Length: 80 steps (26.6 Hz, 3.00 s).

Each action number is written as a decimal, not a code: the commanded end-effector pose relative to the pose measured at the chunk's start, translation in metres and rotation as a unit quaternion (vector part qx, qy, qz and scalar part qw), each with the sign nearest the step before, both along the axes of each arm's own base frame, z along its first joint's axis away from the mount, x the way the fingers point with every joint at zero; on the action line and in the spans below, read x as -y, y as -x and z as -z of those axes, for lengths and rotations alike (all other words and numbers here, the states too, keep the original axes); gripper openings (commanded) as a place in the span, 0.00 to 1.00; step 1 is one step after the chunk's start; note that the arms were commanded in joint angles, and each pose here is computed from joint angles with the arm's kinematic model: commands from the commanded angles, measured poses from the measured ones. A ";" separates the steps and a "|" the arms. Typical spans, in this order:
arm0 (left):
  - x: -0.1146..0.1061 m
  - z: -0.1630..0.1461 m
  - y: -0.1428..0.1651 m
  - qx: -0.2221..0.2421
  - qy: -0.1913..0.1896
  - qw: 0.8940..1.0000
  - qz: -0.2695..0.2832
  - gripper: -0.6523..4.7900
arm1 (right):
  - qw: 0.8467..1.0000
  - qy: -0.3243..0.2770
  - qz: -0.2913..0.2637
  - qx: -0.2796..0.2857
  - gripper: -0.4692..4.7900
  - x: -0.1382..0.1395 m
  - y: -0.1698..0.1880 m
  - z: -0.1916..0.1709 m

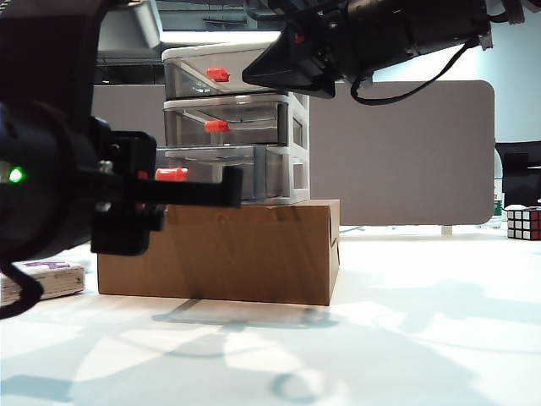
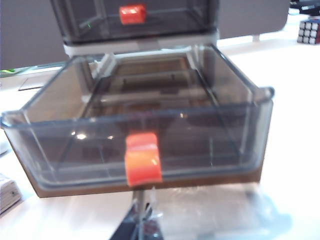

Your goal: Open the third layer of the drawer on the table, pick up a pack of napkins on the table and put it in, and finally close the drawer.

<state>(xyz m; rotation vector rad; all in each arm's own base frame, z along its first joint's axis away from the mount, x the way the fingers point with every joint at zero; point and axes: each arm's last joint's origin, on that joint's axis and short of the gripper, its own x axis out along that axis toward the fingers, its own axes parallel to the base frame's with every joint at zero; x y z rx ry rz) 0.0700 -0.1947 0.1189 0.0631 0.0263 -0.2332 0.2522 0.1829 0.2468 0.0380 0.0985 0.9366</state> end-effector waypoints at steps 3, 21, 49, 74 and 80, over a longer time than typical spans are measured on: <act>-0.002 -0.008 0.012 0.007 0.026 1.000 -0.012 0.58 | 1.000 -0.002 0.003 0.007 0.08 0.000 0.000 -0.003; -0.094 -0.123 0.022 0.109 0.077 0.987 -0.094 0.51 | 0.999 0.014 -0.030 -0.024 0.08 -0.001 0.002 0.004; -0.193 -0.111 -0.063 -0.061 0.115 0.991 0.031 0.45 | 0.998 0.014 -0.041 -0.034 0.08 -0.001 0.002 0.005; -0.215 -0.033 -0.125 -0.180 -0.077 0.966 0.170 0.92 | 0.998 0.020 -0.042 -0.045 0.08 -0.001 0.003 0.007; -0.207 -0.024 -0.142 -0.195 -0.137 0.953 0.186 0.92 | 0.998 0.020 -0.042 -0.046 0.08 -0.001 0.003 0.007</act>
